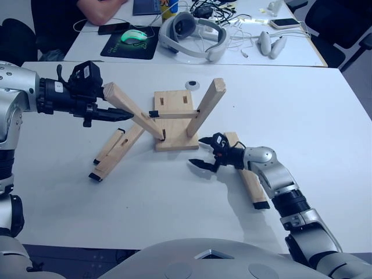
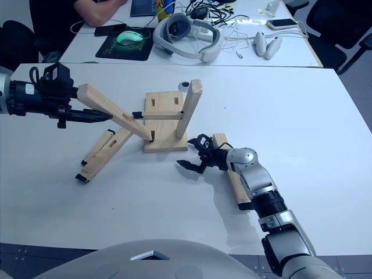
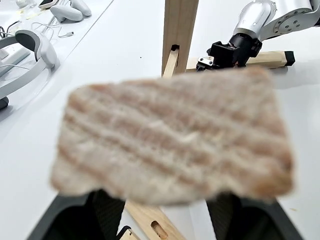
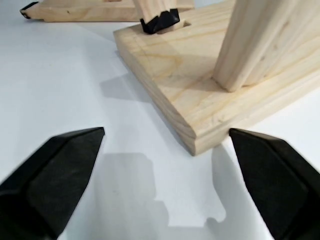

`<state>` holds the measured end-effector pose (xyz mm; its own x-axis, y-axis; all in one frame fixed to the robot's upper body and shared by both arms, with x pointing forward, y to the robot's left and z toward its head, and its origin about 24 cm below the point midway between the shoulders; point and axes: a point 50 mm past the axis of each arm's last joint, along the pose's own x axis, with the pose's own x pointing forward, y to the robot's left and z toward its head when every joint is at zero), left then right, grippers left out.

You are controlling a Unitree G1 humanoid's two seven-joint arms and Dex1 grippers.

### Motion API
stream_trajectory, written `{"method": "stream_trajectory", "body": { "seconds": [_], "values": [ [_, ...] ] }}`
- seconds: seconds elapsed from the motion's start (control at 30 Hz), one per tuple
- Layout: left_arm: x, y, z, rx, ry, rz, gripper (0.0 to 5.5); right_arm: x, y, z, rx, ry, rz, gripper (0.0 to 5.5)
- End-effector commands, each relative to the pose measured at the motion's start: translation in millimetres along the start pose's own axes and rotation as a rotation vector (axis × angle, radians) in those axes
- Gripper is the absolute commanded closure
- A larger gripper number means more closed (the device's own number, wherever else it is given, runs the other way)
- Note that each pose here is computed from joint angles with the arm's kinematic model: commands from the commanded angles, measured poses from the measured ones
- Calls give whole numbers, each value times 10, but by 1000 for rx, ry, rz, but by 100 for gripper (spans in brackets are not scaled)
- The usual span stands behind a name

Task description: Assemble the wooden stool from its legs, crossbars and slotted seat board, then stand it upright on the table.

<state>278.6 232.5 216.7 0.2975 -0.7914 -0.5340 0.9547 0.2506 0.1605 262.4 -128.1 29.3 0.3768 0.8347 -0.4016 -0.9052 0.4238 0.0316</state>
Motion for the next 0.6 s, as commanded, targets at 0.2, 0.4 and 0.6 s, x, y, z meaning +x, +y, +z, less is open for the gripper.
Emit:
{"method": "stream_trajectory", "body": {
  "seconds": [0.2, 0.4, 0.6],
  "values": [
    [-65, 12, -132, -7, 37, 20, 346, -22, 1, 0, -7, 21, 13, 87],
    [38, 74, -199, -7, 25, 7, 346, -19, -28, 14, -9, 21, 26, 87],
    [86, 169, -208, 14, 40, -22, 346, -36, -30, 31, -16, 23, 28, 87]
  ]
}}
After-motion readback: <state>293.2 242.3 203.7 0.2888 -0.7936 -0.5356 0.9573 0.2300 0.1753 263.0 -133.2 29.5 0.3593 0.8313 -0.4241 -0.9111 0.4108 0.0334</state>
